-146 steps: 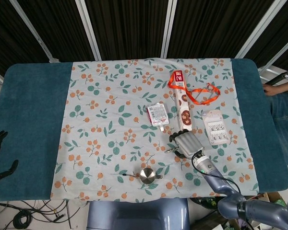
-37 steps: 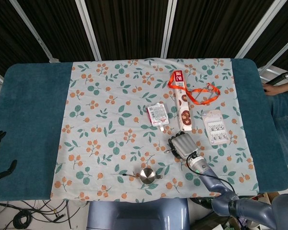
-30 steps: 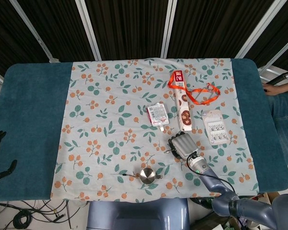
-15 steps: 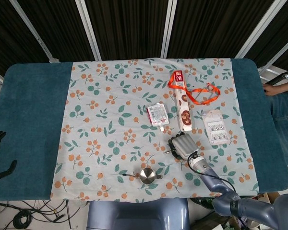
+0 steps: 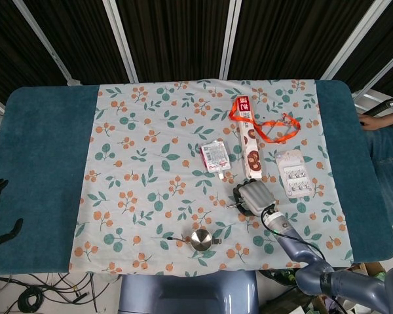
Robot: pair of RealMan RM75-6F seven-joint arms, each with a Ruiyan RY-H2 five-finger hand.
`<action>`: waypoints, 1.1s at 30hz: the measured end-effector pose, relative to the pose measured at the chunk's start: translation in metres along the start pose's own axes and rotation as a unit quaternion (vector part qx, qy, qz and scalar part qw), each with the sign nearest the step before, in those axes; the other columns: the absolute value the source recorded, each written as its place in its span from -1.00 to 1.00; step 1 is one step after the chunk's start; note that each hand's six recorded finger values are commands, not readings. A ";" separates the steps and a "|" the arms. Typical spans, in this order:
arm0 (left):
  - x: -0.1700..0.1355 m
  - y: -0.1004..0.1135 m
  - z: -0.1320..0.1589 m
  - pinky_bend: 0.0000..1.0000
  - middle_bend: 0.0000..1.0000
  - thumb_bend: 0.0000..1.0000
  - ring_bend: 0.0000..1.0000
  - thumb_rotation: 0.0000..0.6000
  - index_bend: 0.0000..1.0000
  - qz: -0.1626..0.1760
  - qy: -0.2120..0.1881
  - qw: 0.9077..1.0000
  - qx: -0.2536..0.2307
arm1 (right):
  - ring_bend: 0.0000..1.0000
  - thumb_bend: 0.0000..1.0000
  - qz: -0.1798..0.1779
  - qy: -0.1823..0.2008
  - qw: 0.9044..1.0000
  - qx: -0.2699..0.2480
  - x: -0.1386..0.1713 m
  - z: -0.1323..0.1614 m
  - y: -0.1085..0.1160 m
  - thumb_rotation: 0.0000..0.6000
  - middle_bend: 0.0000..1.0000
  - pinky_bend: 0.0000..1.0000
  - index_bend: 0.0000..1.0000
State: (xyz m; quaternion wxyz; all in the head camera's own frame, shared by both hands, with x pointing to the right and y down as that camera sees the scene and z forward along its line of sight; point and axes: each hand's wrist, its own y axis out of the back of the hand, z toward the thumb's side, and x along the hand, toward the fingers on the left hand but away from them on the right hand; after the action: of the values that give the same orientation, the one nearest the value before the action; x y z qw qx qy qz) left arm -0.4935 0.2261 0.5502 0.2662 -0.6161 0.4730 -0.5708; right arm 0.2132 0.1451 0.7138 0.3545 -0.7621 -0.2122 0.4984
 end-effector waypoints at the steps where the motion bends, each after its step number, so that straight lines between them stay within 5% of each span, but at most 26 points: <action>1: 0.000 0.000 0.000 -1.00 -0.94 -0.30 -0.98 1.00 -0.99 0.000 0.000 1.000 0.000 | -0.17 -0.11 -0.003 -0.001 1.000 0.004 0.001 -0.001 0.003 1.00 -0.09 -0.34 0.31; 20: -0.001 0.001 0.003 -1.00 -0.94 -0.30 -0.98 1.00 -0.99 0.001 -0.006 1.000 -0.004 | -0.17 -0.11 -0.041 -0.051 0.993 0.096 -0.003 -0.012 0.102 1.00 -0.09 -0.34 0.32; 33: 0.000 0.001 0.003 -1.00 -0.94 -0.30 -0.98 1.00 -0.99 0.002 -0.006 1.000 -0.006 | -0.17 -0.11 -0.061 -0.079 0.995 -0.019 -0.037 0.008 0.172 1.00 -0.09 -0.34 0.34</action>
State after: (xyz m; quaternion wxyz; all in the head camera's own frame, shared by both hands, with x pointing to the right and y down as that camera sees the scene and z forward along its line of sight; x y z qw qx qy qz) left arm -0.4914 0.2254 0.5483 0.2663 -0.6203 0.4761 -0.5635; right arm 0.1855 0.0093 0.6052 0.3515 -0.7129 -0.2948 0.5304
